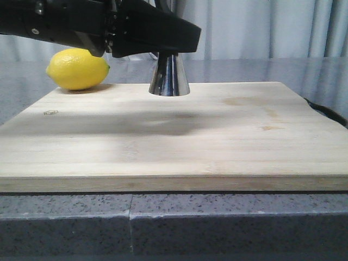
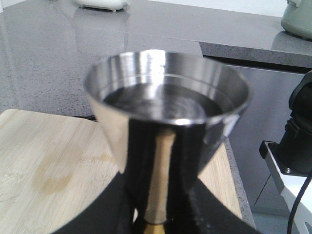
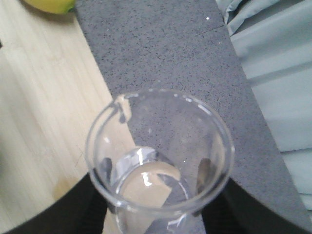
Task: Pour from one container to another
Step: 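Tilt the beaker upright and move it back toward its spot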
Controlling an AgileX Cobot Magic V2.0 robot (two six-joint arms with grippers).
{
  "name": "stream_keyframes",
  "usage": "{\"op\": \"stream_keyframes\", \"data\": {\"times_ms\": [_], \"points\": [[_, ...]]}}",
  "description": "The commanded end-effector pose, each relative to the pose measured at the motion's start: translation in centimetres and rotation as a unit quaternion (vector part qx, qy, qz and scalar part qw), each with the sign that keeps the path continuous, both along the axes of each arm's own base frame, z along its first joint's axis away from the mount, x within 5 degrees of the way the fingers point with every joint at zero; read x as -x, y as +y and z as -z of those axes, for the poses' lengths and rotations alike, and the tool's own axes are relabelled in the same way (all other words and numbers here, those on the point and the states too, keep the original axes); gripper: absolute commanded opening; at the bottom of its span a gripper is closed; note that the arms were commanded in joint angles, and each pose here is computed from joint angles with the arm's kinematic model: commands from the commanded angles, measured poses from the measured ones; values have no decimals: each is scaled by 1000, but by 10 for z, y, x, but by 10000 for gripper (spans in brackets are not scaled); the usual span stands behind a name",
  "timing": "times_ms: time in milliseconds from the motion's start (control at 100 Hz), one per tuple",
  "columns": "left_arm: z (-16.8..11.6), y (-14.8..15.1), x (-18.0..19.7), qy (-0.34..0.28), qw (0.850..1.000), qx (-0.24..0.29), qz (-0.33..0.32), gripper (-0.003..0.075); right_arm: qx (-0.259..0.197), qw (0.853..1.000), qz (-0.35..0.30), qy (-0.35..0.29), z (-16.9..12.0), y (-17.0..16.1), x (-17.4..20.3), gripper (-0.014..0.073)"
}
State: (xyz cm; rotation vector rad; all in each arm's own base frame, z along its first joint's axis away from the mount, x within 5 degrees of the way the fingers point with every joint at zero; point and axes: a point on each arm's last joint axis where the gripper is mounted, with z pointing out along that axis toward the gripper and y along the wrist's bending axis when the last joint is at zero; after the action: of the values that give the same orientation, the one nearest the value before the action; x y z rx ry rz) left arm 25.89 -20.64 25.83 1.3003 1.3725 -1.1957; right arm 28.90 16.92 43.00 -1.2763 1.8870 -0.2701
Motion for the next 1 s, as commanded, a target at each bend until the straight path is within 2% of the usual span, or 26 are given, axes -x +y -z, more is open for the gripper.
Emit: {"op": "stream_keyframes", "data": {"times_ms": [0,190,460,650,910,990], "points": [[-33,-2,10,-14,997,71,28,-19,-70,996,13,-50,-22,-12,-7,78],[-33,-2,10,-14,997,71,28,-19,-144,988,49,-23,-6,-28,-41,81],[-33,-2,10,-15,997,70,29,-19,-226,974,-3,11,17,-39,-65,81],[-33,-2,10,-15,997,70,29,-19,-251,965,-73,32,38,-40,-64,81],[-32,-2,10,-17,997,65,32,-19,-269,952,-105,97,81,-58,-60,81],[-32,-2,10,-17,997,65,32,-19,-284,944,-124,112,92,-65,-57,81]]}}
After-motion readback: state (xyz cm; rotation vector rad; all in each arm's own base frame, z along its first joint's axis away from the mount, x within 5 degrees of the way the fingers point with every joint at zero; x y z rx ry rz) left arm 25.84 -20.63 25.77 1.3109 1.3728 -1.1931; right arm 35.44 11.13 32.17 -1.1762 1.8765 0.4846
